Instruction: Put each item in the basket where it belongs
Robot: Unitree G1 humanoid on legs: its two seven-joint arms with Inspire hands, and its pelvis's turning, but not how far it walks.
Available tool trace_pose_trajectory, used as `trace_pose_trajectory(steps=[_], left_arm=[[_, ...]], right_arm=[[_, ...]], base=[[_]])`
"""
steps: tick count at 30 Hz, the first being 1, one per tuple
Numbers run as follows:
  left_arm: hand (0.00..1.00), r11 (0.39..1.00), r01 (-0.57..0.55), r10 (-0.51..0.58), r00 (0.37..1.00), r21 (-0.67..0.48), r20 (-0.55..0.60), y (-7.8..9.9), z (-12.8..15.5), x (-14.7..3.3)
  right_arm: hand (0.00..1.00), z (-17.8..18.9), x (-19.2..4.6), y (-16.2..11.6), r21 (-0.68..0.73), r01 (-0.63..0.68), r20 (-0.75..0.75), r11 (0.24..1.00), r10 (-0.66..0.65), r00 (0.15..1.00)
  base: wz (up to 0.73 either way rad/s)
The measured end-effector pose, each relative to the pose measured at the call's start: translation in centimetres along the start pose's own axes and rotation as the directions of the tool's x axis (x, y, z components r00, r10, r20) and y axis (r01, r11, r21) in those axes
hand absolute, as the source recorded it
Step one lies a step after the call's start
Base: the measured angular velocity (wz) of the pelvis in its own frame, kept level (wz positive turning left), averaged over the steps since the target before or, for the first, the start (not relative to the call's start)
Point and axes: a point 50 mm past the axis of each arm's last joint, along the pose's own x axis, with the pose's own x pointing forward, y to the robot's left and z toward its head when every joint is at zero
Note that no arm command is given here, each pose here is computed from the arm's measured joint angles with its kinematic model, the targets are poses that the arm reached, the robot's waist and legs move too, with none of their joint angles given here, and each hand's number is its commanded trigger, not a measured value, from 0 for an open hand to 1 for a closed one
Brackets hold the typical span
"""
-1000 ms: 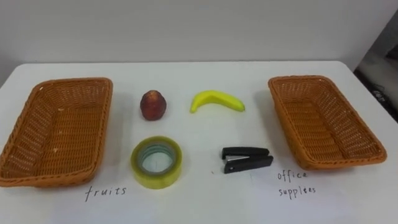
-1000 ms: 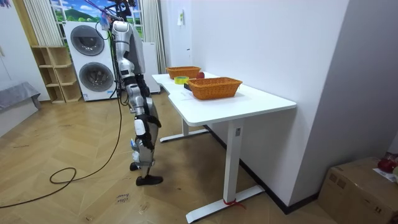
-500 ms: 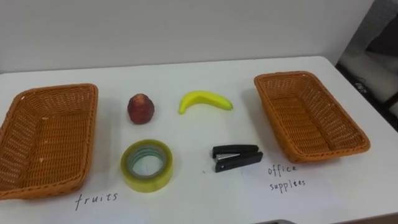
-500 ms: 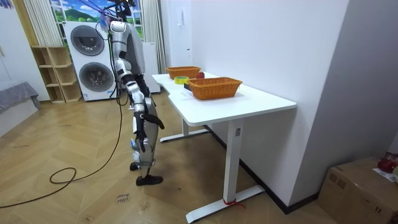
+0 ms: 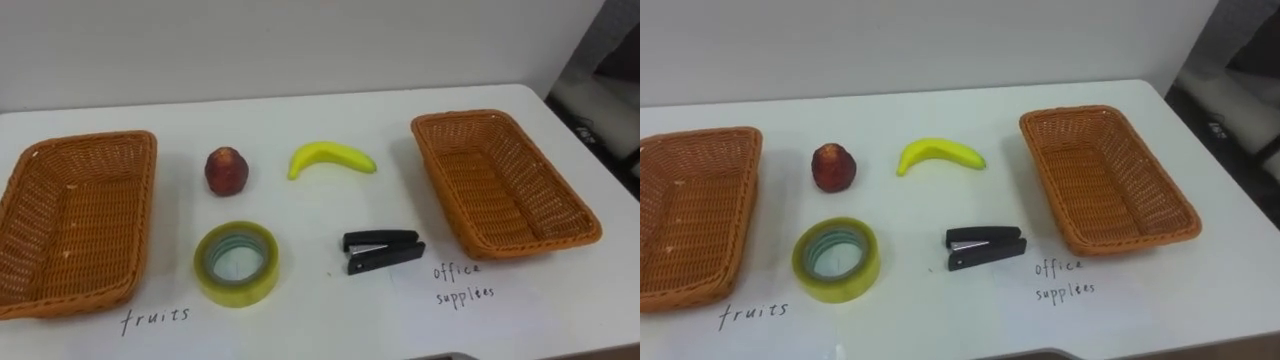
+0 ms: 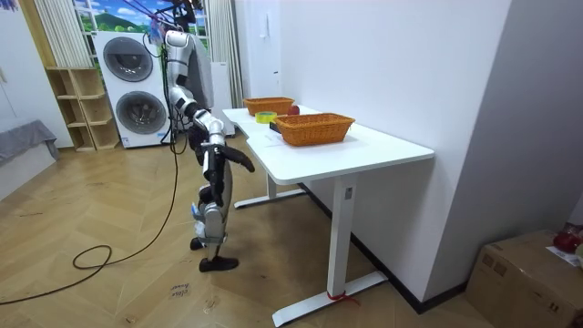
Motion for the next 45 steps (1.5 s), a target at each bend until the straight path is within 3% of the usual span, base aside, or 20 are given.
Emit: trace_pose_trajectory(steps=[15, 25, 35, 41, 45], left_arm=[[0.0, 1.0, 0.0, -0.001, 0.999, 0.01, 0.045, 0.2, 0.7, 0.2], [0.0, 0.999, 0.031, -0.031, 0.999, 0.024, 0.022, -0.1, 0.1, 0.1], [0.0, 0.997, 0.054, -0.055, 0.998, 0.047, 0.016, -0.5, 0.4, 0.2], [0.0, 0.997, 0.054, -0.055, 0.998, 0.051, 0.014, -0.3, 0.3, 0.3], [0.0, 0.997, 0.055, -0.056, 0.998, 0.055, 0.015, -0.1, 0.3, 0.4]], right_arm=[[0.0, 4.9, -3.7, 3.7, 0.002, -0.058, 0.391, 0.998, 0.053, 0.919], [0.0, 9.0, -8.4, 7.0, -0.018, -0.308, 0.62, 0.951, 0.253, 0.743], [0.0, 9.5, -10.8, 8.3, -0.118, -0.424, 0.689, 0.898, 0.381, 0.616], [0.0, 10.6, -12.3, 8.6, -0.104, -0.492, 0.717, 0.864, 0.408, 0.565], [0.0, 11.3, -13.6, 9.2, -0.17, -0.526, 0.767, 0.833, 0.447, 0.46]], base=[[-0.02], [0.0], [0.01], [0.01], [0.03]])
